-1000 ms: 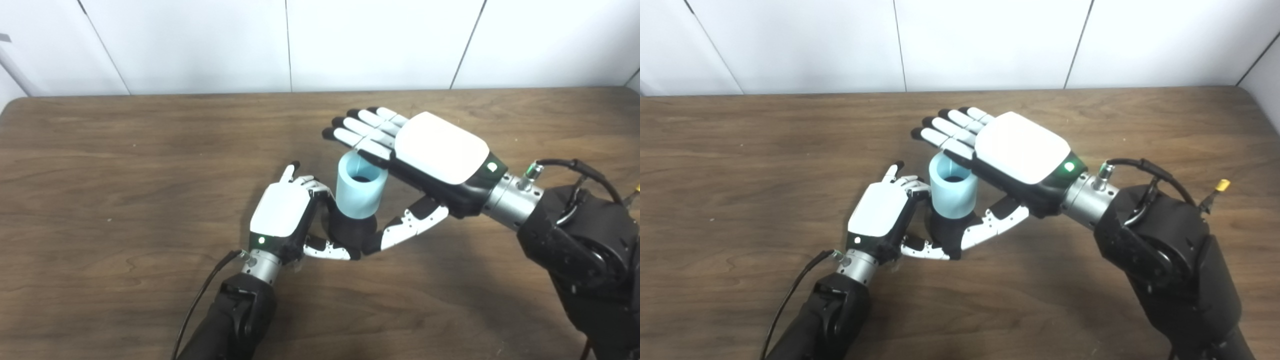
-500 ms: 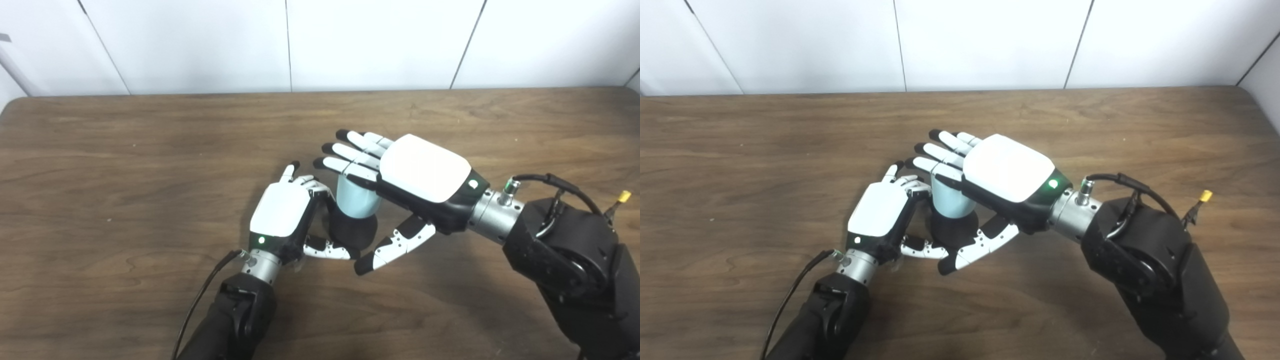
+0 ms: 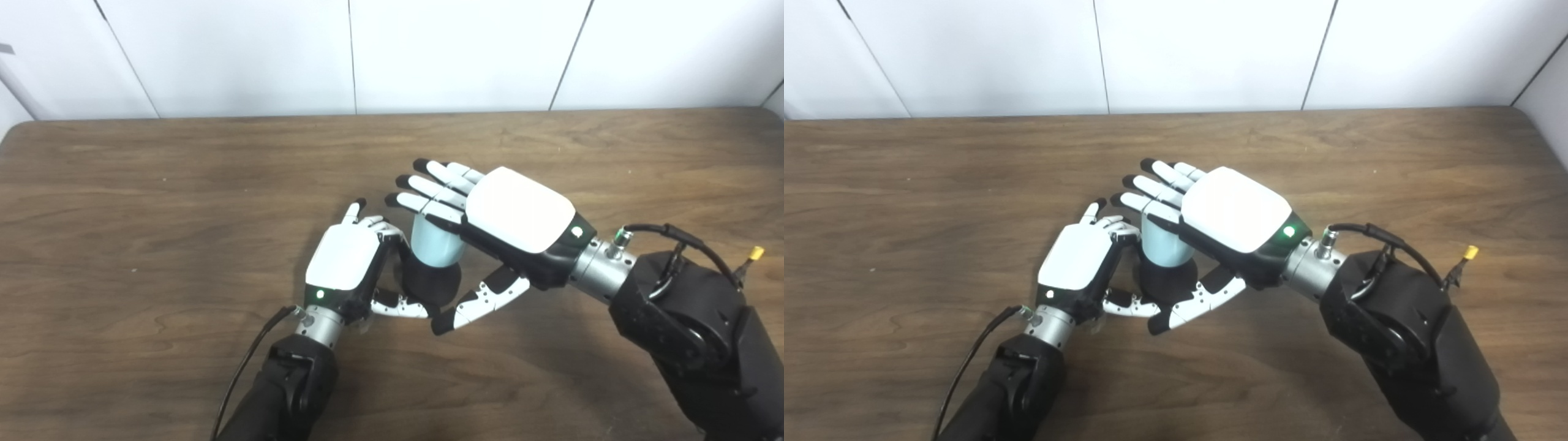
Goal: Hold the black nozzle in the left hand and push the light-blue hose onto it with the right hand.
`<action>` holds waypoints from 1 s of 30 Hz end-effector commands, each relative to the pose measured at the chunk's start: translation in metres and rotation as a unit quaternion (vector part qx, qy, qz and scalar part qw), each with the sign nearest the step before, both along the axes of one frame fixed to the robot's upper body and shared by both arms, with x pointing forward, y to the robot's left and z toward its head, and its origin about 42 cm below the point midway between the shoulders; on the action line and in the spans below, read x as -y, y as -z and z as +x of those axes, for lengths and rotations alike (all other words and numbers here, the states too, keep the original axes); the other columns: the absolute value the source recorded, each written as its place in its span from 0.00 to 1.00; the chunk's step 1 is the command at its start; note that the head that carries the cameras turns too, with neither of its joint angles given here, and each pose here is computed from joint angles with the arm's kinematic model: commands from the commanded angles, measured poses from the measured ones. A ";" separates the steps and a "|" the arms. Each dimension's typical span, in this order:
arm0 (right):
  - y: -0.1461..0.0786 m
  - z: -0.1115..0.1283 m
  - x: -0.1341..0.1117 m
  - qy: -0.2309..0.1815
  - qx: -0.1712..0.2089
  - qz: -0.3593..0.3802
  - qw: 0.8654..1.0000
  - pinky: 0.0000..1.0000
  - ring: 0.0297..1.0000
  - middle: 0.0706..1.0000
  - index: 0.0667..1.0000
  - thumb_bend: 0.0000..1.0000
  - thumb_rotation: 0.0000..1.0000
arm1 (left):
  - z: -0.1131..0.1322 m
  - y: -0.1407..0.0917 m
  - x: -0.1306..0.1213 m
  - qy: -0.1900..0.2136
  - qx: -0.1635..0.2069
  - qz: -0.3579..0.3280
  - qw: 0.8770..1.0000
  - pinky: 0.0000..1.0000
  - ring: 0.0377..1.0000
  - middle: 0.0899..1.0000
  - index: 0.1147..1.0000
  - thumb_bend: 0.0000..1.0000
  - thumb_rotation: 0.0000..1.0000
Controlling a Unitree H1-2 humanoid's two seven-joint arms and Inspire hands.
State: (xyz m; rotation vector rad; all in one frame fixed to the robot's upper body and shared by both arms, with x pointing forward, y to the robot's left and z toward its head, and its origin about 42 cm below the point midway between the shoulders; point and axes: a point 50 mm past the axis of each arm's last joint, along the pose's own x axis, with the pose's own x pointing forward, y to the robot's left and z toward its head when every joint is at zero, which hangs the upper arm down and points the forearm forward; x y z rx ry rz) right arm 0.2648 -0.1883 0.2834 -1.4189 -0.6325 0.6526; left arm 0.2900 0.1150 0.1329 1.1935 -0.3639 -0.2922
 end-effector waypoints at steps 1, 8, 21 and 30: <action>0.030 -0.001 0.004 0.003 -0.061 -0.046 0.997 0.95 1.00 0.97 0.91 0.76 0.91 | 0.003 -0.011 0.003 0.004 0.020 0.000 1.000 1.00 0.81 0.66 0.41 0.52 0.05; 0.043 0.000 0.004 0.001 -0.078 -0.039 0.996 0.96 1.00 0.97 0.91 0.76 0.92 | 0.003 -0.012 0.003 0.005 0.023 -0.001 1.000 1.00 0.80 0.66 0.41 0.52 0.05; 0.051 -0.002 0.004 -0.005 -0.101 -0.051 0.994 0.93 0.98 0.94 0.90 0.74 0.90 | 0.004 -0.011 0.003 0.007 0.027 -0.001 1.000 1.00 0.80 0.66 0.41 0.52 0.05; 0.035 0.000 0.004 -0.005 -0.084 -0.030 0.996 0.94 0.97 0.94 0.90 0.75 0.92 | 0.004 -0.011 0.003 0.006 0.026 0.001 1.000 1.00 0.80 0.66 0.41 0.52 0.05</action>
